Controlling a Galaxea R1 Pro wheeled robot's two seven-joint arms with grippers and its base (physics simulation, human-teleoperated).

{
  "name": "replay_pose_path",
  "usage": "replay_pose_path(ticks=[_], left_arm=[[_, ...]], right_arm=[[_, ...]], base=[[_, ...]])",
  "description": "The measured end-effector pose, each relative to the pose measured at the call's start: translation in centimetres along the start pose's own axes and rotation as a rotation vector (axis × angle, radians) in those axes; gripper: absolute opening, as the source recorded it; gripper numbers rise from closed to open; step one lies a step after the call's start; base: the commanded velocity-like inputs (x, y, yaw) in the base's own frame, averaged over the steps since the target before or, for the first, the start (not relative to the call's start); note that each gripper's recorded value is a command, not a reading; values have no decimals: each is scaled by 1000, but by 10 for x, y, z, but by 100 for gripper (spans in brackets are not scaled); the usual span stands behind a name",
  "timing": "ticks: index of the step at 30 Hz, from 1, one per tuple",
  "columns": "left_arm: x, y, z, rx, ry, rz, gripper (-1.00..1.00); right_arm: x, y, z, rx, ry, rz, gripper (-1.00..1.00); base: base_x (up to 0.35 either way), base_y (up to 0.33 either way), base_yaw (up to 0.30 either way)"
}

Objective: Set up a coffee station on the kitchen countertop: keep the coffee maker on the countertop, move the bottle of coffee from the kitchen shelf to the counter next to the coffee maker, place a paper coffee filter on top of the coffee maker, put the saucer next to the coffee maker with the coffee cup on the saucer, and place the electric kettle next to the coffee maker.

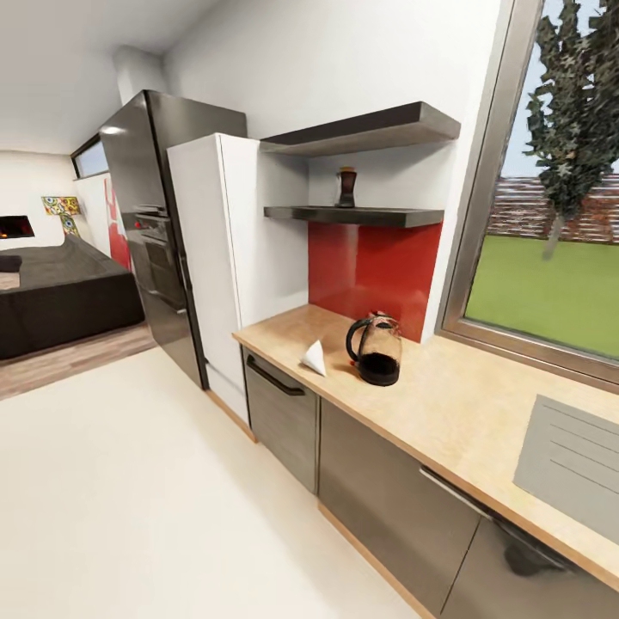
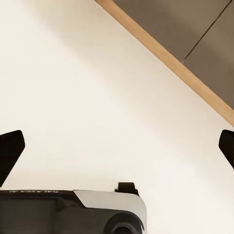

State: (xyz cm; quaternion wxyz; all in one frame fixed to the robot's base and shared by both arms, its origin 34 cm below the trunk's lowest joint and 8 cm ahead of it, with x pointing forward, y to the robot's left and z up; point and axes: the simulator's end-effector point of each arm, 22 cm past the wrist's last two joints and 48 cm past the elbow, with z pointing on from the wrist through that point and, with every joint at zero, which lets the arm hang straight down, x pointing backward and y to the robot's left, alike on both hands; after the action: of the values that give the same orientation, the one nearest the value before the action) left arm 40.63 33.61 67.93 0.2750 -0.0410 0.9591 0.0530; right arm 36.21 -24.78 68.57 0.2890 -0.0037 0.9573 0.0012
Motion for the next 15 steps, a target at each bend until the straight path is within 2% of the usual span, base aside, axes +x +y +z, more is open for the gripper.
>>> replay_pose_path(ticks=[11, 15], left_arm=[[-2, 0, 0, 0, -11, 0, 100], [-4, 0, 0, 0, -18, 0, 100]], right_arm=[[0, 1, 0, -4, 0, 0, 100], [0, 1, 0, -5, 0, 0, 100]], base=[[252, 246, -1], [252, 246, -144]])
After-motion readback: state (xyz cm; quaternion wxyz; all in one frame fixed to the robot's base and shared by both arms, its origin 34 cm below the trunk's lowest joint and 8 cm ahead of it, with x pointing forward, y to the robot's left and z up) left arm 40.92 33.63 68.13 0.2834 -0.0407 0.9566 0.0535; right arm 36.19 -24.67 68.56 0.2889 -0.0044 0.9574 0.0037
